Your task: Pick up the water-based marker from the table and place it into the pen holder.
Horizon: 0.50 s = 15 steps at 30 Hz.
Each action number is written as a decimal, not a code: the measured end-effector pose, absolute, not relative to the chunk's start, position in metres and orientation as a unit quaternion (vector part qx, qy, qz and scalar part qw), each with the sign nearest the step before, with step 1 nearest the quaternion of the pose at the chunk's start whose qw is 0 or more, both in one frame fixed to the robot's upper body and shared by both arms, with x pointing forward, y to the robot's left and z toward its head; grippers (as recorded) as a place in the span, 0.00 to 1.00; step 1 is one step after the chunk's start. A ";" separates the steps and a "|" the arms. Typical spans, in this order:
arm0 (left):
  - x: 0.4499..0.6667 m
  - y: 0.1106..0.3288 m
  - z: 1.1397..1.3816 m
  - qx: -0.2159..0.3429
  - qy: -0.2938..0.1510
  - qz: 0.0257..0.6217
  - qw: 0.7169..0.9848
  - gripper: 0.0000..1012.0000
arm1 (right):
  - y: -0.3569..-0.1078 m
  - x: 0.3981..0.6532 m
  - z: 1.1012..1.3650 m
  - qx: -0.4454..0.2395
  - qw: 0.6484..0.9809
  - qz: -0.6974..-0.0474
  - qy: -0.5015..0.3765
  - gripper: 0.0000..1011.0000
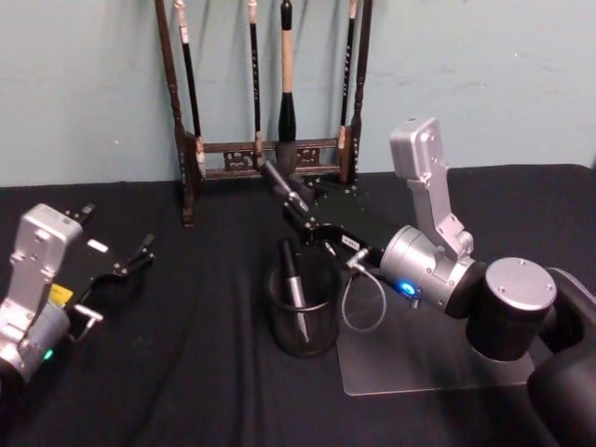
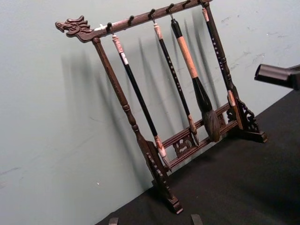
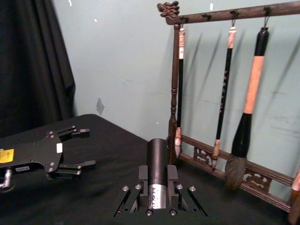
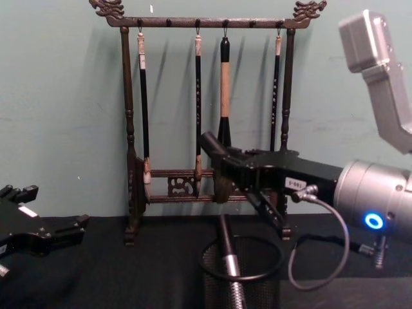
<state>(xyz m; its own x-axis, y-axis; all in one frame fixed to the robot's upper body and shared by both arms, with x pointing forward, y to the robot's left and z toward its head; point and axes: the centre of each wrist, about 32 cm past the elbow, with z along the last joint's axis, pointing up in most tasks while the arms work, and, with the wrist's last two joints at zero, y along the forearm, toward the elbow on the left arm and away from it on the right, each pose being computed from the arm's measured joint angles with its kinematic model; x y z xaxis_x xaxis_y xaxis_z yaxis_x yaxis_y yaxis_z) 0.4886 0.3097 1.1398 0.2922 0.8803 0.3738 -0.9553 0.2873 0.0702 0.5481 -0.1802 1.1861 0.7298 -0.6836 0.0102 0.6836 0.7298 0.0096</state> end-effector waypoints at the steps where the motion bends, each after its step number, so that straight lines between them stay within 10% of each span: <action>1: 0.489 0.310 1.140 0.141 -0.132 0.580 0.791 0.99 | -0.177 0.548 1.184 0.001 0.931 -0.364 -0.003 0.24; 15: 0.489 0.310 1.140 0.141 -0.132 0.580 0.791 0.99 | -0.168 0.549 1.177 -0.009 0.936 -0.351 0.010 0.24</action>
<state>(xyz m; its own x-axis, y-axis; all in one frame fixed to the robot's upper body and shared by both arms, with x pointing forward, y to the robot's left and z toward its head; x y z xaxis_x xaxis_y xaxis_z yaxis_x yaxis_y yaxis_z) 0.4886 0.3097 1.1398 0.2923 0.8803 0.3737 -0.9553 0.2873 0.0703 0.5493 -0.1684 1.1771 0.7540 -0.6567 -0.0117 0.6564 0.7541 -0.0242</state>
